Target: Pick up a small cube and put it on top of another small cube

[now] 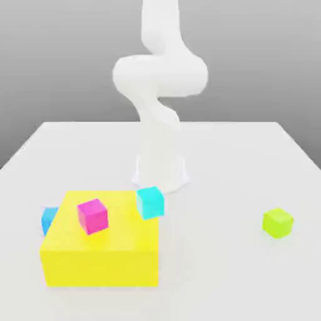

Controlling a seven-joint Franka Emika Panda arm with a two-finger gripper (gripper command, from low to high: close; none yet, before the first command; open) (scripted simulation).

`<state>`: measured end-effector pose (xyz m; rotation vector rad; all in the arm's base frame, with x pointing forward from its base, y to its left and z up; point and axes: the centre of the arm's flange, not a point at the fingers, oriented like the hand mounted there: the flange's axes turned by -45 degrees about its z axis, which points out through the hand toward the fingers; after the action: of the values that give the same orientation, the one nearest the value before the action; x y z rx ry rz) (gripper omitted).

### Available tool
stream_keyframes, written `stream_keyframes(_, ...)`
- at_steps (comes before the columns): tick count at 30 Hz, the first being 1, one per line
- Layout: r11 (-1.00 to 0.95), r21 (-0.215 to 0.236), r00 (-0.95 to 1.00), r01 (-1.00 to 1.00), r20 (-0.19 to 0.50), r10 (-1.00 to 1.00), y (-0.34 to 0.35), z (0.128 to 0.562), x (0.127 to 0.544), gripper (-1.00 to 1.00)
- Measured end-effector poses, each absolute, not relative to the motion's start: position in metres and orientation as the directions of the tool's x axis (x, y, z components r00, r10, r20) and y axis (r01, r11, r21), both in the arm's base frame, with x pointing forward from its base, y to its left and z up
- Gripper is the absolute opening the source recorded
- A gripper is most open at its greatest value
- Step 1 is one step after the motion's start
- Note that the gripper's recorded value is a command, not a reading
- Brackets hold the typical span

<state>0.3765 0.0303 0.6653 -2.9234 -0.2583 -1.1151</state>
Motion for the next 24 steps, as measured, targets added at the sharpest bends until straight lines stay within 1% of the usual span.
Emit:
stream_keyframes(2, -0.949, 0.104, 0.737, 0.298, 0.607, 0.298, 0.06, 0.625, 0.396, 0.0)
stream_keyframes(5, -0.854, 0.156, 0.694, 0.496, 0.52, 0.498, 0.105, 0.565, 0.412, 0.0)
stream_keyframes(8, -0.715, 0.186, 0.599, 0.674, 0.428, 0.676, 0.151, 0.504, 0.414, 0.0)
stream_keyframes(11, -0.536, 0.195, 0.458, 0.821, 0.334, 0.824, 0.194, 0.442, 0.403, 0.0)
stream_keyframes(14, -0.327, 0.184, 0.28, 0.927, 0.242, 0.929, 0.233, 0.382, 0.38, 0.0)
stream_keyframes(17, -0.1, 0.152, 0.076, 0.983, 0.157, 0.985, 0.263, 0.324, 0.347, 0.0)
stream_keyframes(20, 0.133, 0.103, -0.142, 0.986, 0.083, 0.986, 0.284, 0.269, 0.307, 0.0)
stream_keyframes(24, 0.438, 0.02, -0.438, 0.899, 0.01, 0.899, 0.302, 0.205, 0.241, 0.0)
